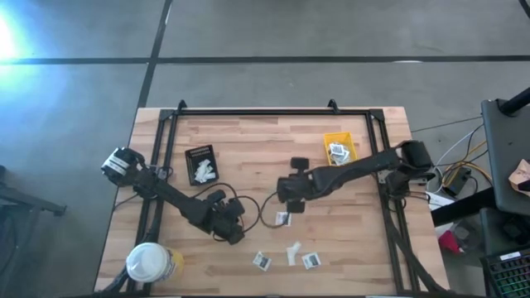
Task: Pick & Place First Aid Supplies
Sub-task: Put the green bandage into the black bin
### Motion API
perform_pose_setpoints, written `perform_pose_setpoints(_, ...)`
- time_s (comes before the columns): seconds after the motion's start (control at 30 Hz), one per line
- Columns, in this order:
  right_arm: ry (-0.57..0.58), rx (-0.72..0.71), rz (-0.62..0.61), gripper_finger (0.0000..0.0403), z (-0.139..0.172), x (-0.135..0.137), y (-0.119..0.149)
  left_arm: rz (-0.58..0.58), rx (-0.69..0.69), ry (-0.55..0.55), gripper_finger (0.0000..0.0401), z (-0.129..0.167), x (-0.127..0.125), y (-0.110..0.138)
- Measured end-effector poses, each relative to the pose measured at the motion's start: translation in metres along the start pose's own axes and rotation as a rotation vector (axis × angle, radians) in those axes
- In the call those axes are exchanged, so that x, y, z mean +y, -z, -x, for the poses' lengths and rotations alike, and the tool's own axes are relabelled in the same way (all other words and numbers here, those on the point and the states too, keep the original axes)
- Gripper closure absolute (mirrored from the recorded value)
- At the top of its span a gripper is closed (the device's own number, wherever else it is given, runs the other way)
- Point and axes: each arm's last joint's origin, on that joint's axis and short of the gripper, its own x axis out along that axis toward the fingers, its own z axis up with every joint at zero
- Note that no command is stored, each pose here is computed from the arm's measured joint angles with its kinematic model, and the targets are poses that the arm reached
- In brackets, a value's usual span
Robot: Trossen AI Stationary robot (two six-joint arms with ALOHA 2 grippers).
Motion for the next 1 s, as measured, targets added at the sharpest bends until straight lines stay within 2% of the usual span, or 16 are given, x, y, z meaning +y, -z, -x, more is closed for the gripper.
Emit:
perform_pose_setpoints(0.27,0.004,-0.115,-0.184,0.0395,0.015,-0.036,0.029,-0.021,0.018,-0.072,0.0401,0.001,0.006,0.003)
perform_pose_setpoints(0.47,-0.054,-0.281,-0.284,0.0395,0.024,-0.041,0.037,-0.030,0.018,-0.092,0.0401,0.001,0.008,0.004)
perform_pose_setpoints(0.6,-0.100,-0.310,-0.317,0.0395,0.024,-0.035,0.040,-0.052,-0.012,-0.051,0.0401,0.003,0.005,0.000)
perform_pose_setpoints(0.8,-0.146,-0.294,-0.280,0.0395,0.025,-0.012,0.045,-0.031,-0.078,0.031,0.0398,0.010,0.000,-0.009)
perform_pose_setpoints(1.0,-0.199,-0.317,-0.204,0.0395,0.027,0.023,0.041,0.007,-0.115,0.066,0.0349,0.016,0.001,-0.016)
